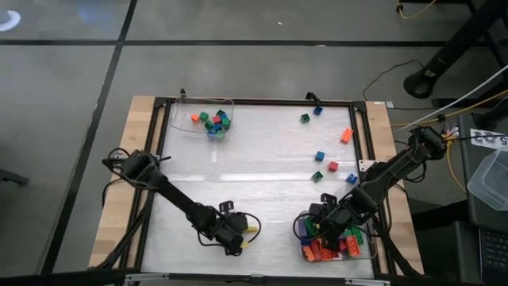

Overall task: Sort blocks by size
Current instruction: Put the rectangular yellow block into the bottom transparent bin

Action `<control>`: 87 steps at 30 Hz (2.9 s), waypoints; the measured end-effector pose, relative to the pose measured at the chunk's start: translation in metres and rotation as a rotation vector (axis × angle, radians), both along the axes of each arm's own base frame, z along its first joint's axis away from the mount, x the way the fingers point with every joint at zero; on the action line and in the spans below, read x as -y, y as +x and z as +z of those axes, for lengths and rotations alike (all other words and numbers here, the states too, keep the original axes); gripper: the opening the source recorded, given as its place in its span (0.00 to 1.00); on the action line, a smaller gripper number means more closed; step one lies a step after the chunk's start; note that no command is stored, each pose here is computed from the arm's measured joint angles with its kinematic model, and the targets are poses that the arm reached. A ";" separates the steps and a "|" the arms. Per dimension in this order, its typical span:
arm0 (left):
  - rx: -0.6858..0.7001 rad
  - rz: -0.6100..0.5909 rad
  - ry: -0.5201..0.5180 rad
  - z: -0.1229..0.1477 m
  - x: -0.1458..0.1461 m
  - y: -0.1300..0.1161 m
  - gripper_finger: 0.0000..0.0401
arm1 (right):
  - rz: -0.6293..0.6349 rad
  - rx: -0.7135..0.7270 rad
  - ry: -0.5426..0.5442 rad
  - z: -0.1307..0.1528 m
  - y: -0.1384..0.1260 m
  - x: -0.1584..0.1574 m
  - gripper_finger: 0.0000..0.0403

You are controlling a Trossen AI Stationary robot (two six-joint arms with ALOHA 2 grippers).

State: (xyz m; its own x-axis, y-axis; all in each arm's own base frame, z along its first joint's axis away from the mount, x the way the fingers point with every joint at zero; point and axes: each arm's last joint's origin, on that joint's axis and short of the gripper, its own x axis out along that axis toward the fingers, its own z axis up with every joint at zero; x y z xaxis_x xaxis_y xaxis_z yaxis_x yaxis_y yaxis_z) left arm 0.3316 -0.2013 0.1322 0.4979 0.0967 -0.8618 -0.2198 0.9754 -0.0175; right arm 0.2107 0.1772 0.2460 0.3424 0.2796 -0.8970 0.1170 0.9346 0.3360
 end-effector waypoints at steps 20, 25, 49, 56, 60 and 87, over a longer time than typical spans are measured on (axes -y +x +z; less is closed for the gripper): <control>0.247 -0.087 0.021 0.011 -0.008 0.034 0.09 | 0.102 0.419 -0.100 0.017 0.022 -0.010 0.56; 0.372 -0.169 0.031 0.031 -0.014 0.055 0.12 | 0.109 0.473 -0.171 0.018 0.024 -0.009 0.56; 0.636 -0.266 0.111 0.074 -0.021 0.084 0.12 | 0.080 0.516 -0.226 0.019 0.025 -0.008 0.53; 0.659 -0.289 0.143 0.077 -0.020 0.085 0.14 | 0.081 0.515 -0.225 0.019 0.025 -0.008 0.32; 0.655 -0.292 0.142 0.076 -0.020 0.085 0.19 | 0.087 0.509 -0.221 0.019 0.025 -0.008 0.15; 0.558 -0.302 0.167 0.068 -0.024 0.082 0.38 | -0.087 -0.248 0.283 0.040 -0.042 0.025 0.23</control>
State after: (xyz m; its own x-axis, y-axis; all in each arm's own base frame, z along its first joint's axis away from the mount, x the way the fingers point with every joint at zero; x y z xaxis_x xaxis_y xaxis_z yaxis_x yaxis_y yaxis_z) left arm 0.4136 -0.1772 0.2000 0.8921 -0.0072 -0.4519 0.0625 0.9922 0.1076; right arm 0.1683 0.1525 0.2861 0.1577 0.5077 -0.8470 0.3021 0.7918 0.5309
